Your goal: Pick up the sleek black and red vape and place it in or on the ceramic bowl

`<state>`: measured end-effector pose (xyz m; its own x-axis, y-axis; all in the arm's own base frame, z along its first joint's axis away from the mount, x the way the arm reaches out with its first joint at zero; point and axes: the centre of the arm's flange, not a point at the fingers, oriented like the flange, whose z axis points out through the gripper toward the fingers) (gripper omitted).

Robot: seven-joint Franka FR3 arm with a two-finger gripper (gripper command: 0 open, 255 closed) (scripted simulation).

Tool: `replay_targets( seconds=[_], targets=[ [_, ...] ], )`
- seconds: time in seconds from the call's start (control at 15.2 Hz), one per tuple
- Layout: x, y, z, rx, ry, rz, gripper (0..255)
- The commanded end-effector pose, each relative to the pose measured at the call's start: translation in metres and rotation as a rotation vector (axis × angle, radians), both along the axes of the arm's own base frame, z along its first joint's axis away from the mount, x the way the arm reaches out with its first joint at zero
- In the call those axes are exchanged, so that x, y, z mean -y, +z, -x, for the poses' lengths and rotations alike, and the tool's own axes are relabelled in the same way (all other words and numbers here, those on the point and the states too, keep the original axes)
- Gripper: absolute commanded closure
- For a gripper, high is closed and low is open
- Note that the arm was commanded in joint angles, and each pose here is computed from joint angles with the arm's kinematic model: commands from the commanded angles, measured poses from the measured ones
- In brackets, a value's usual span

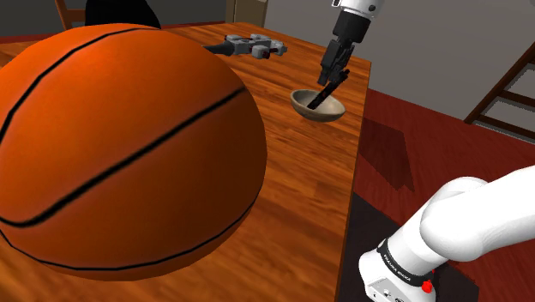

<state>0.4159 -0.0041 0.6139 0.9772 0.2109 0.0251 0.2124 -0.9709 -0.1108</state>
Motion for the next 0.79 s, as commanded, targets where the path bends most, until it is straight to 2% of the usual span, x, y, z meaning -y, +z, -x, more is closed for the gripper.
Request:
replay_targets(
  seconds=[0.0,0.26,0.73],
  targets=[
    [0.0,0.0,0.0,0.0,0.0,0.0,0],
    [0.006,0.05,0.0,0.0,0.0,0.0,0],
    [0.006,0.05,0.0,0.0,0.0,0.0,0]
  ],
)
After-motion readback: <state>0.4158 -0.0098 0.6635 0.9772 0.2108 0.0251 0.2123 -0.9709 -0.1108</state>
